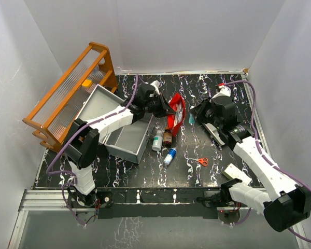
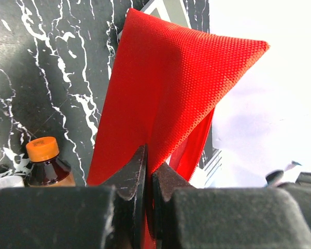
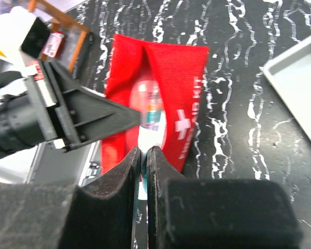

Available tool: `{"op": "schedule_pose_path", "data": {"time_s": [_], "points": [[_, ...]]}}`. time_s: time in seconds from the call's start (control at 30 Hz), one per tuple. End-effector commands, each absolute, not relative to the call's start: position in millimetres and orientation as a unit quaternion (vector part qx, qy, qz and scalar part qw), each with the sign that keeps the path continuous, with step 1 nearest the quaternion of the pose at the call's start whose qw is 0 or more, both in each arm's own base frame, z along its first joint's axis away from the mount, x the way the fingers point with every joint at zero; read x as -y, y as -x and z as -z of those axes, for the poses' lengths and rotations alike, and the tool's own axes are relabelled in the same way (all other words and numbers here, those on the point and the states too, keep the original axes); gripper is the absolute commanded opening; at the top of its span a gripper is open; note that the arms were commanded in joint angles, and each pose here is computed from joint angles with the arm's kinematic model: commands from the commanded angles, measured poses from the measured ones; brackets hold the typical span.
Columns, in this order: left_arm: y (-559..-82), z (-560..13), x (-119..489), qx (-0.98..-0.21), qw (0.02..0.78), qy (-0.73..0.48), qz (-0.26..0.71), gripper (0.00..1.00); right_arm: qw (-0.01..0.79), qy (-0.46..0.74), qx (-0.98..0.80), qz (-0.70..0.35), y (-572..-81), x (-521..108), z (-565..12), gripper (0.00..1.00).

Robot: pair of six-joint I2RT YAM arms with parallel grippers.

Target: Organize the medicine kit

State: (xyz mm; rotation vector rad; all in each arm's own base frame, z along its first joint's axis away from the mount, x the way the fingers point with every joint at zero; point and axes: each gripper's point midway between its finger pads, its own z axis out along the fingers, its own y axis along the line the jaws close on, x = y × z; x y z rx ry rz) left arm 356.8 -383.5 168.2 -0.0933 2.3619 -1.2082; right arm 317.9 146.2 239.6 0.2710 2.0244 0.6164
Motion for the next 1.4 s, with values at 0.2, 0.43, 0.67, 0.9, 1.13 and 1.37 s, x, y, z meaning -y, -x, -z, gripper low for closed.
{"op": "schedule_pose_path", "data": {"time_s": [0.2, 0.43, 0.67, 0.9, 1.13, 1.37], "points": [[-352.8, -202.3, 412.5, -0.826, 0.264, 0.02, 0.498, 0.0, 0.487, -0.169, -0.786, -0.341, -335.3, -168.0, -278.7, 0.09], [-341.3, -196.0, 414.5, -0.824, 0.248, 0.015, 0.51, 0.0, 0.466, -0.188, -0.796, -0.338, -341.4, -167.8, -264.0, 0.07], [-338.3, -196.1, 418.0, -0.819, 0.241, 0.011, 0.52, 0.0, 0.449, -0.2, -0.797, -0.351, -344.1, -174.3, -257.2, 0.06], [-337.2, -195.5, 418.3, -0.82, 0.235, 0.015, 0.522, 0.0, 0.435, -0.256, -0.81, -0.298, -349.5, -156.5, -237.0, 0.04], [-335.2, -196.2, 419.2, -0.819, 0.231, 0.01, 0.525, 0.0, 0.435, -0.248, -0.835, -0.228, -360.6, -142.1, -216.9, 0.05], [-331.2, -194.4, 422.5, -0.82, 0.219, -0.004, 0.53, 0.0, 0.443, -0.234, -0.839, -0.215, -375.1, -144.1, -216.7, 0.05]]}}
